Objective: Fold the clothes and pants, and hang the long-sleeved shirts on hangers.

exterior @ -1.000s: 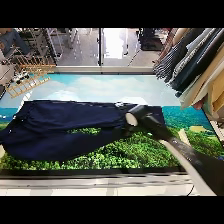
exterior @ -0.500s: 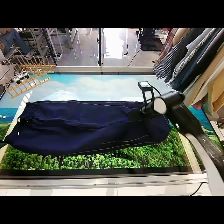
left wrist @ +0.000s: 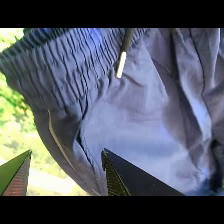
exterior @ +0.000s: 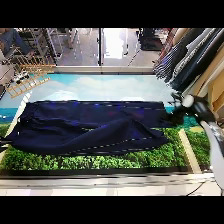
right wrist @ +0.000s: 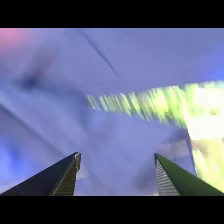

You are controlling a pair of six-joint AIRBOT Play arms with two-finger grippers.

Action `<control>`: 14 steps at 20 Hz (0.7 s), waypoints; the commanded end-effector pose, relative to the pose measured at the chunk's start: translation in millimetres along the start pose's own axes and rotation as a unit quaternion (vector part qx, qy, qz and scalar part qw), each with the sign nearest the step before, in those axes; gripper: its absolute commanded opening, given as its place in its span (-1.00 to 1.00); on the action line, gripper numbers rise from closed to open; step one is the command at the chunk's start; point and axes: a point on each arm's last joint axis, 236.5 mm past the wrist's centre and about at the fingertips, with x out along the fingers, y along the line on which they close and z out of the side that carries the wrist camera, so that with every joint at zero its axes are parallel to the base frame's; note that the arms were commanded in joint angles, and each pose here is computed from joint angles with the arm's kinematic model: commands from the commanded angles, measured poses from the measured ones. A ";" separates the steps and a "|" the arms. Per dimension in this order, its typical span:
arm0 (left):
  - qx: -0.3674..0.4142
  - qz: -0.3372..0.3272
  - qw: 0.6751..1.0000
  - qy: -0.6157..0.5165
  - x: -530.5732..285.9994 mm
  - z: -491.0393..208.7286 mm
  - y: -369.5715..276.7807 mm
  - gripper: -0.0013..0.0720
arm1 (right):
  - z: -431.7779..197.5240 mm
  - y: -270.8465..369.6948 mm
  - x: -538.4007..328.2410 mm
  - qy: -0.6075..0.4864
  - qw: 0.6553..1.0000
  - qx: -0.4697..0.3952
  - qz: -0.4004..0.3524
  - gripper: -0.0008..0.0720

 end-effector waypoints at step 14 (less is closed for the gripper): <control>-0.074 -0.021 0.996 -0.043 7.3 22.0 5.6 0.34 | -81.0 -20.2 62.3 -0.102 0.937 0.251 0.222 0.51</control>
